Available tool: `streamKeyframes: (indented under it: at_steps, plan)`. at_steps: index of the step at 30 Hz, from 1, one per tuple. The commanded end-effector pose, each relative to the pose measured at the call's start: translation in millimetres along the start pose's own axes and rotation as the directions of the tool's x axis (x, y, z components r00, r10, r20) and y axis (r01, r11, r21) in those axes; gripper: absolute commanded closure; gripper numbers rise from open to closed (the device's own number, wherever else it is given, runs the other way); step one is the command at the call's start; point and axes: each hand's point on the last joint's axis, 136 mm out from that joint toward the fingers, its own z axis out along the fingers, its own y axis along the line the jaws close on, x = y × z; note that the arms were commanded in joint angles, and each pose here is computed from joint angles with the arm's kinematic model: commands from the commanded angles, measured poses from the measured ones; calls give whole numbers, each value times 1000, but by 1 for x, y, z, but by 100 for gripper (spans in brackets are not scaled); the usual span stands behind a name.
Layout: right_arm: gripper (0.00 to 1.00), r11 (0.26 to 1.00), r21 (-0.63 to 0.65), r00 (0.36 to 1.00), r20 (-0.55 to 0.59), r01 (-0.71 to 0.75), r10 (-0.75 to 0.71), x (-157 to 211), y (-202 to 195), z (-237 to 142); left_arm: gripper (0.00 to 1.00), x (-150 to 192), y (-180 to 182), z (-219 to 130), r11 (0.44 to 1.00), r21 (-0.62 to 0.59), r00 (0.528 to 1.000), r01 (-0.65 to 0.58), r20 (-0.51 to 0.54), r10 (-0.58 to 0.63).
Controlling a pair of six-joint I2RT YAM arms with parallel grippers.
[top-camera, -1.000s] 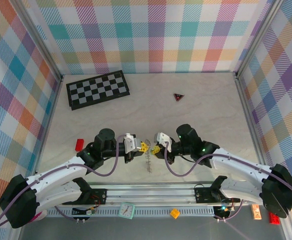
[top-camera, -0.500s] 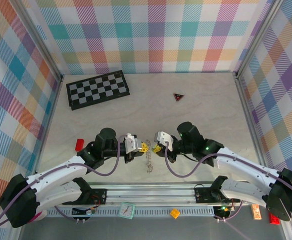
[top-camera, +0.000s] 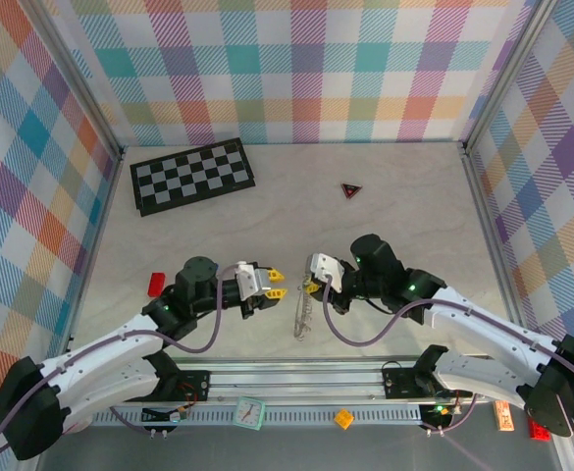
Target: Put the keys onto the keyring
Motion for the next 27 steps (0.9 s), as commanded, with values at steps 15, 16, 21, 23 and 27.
streamKeyframes:
  at_steps: [15,16,21,23,27]
  plan:
    - [100,994,-58,985,149,92,-82,-82,-31,40,71,6,108,-105,635,-762,992,126,88,-91]
    - [100,994,-72,984,164,86,-73,-87,-31,44,71,7,109,-109,618,-775,991,133,94,-96]
    - [100,995,-78,976,211,63,-46,-94,-41,65,69,11,115,-124,547,-817,983,183,143,-116]
    - [100,994,-89,975,219,63,-42,-94,-43,74,70,14,117,-126,531,-824,980,198,155,-126]
    - [100,994,-84,982,180,64,-48,-79,-50,88,71,19,121,-127,501,-837,975,221,168,-148]
